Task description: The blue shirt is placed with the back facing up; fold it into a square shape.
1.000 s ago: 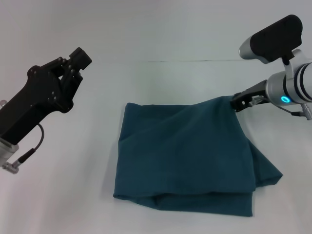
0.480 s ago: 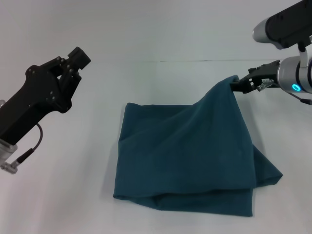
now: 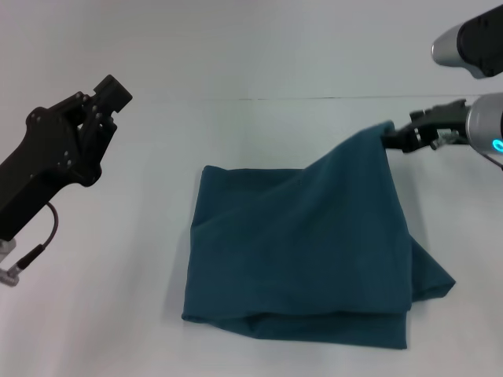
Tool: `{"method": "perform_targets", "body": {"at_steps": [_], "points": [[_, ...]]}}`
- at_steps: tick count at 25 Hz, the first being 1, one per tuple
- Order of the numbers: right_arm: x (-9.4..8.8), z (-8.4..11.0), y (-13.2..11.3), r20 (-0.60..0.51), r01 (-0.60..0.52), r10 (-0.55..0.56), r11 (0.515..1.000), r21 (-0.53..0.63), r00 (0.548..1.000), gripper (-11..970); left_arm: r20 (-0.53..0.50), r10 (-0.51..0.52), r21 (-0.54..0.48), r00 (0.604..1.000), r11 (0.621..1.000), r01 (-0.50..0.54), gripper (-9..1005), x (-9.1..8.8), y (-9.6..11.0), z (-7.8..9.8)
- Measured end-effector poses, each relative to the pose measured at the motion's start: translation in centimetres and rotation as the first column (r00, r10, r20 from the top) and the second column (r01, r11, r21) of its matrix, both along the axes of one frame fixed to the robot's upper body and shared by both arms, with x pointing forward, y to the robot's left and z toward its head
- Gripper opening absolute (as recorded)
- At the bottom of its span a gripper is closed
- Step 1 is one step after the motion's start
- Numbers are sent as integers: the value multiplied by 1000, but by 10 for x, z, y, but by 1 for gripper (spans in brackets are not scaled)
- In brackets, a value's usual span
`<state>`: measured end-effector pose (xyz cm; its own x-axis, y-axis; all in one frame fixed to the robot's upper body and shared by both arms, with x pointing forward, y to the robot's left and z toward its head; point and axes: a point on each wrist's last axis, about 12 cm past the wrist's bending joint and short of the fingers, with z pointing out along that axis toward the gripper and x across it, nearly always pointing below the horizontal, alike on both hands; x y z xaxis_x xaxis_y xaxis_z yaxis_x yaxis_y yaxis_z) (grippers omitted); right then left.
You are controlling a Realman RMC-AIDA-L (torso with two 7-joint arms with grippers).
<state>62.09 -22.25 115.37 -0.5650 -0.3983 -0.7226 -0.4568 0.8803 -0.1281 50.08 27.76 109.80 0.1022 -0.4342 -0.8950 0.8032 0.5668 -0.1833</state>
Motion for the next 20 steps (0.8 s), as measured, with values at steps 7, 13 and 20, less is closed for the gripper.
{"method": "perform_targets", "body": {"at_steps": [7,13,20], "points": [[-9,-6,-8,-107,11,-26,990,-138,994,609,10,-10,-3,1000,1000,10,42,-1,0,1],[-15,3,-9,-87,4,-14,994,-109,996,606,16,-19,-1,1000,1000,19,42,-1,-1,2],[-15,13,13,-26,-116,118,991,61,993,604,18,-24,-4,1000,1000,24,41,-1,-1,3]]}}
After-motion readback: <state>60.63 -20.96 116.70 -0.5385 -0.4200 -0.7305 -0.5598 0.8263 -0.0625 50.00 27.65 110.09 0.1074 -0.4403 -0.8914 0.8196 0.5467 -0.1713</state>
